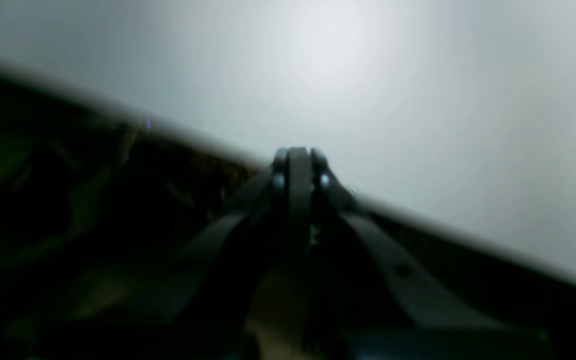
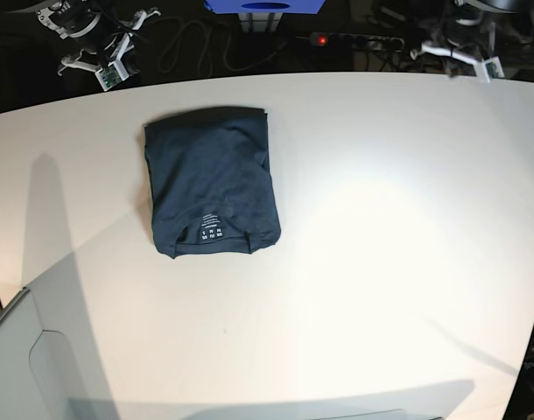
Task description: Fold the T-shirt properly
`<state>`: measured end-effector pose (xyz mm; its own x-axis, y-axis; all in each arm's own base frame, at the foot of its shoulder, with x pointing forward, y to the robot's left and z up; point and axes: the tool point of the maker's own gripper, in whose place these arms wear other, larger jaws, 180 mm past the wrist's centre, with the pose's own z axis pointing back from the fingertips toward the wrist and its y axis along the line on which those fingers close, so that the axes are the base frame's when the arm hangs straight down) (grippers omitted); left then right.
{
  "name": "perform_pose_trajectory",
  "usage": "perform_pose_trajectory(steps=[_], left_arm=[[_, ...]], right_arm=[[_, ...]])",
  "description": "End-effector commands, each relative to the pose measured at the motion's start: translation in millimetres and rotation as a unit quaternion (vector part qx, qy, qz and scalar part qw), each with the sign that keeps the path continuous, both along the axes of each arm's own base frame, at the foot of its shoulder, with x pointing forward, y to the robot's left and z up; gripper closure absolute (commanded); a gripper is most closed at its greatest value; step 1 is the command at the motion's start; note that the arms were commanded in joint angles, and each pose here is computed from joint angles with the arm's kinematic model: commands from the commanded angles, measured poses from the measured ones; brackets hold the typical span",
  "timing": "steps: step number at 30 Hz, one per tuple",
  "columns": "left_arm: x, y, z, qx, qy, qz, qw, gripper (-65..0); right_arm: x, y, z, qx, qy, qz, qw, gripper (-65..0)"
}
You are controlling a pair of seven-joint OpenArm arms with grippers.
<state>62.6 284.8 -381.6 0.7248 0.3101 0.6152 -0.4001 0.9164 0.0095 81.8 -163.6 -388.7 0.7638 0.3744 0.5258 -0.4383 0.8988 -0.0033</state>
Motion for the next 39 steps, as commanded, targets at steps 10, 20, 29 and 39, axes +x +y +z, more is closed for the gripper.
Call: perform_pose_trajectory(steps=[10, 20, 29, 39], left_arm=[[-55, 12, -22, 0.0, 0.073, 0.011, 0.997, 0.0], [-65, 18, -41, -0.006, 0.107, -0.005, 0.994, 0.0], [-66, 5, -71, -0.035, 0.13, -0.018, 0.991, 0.0], [-86, -11, -116, -0.056, 0.152, -0.033, 0.986, 0.0]], right_arm=[[-30, 1, 1, 0.007, 0.029, 0.002, 0.9996, 0.0], [-51, -27, -2, -0.019, 0.053, -0.046, 0.9974, 0.0], [-77, -34, -18, -0.017, 0.094, -0.064, 0.9934, 0.0], [-119, -33, -73, 0.032, 0.169, -0.118, 0.978, 0.0]])
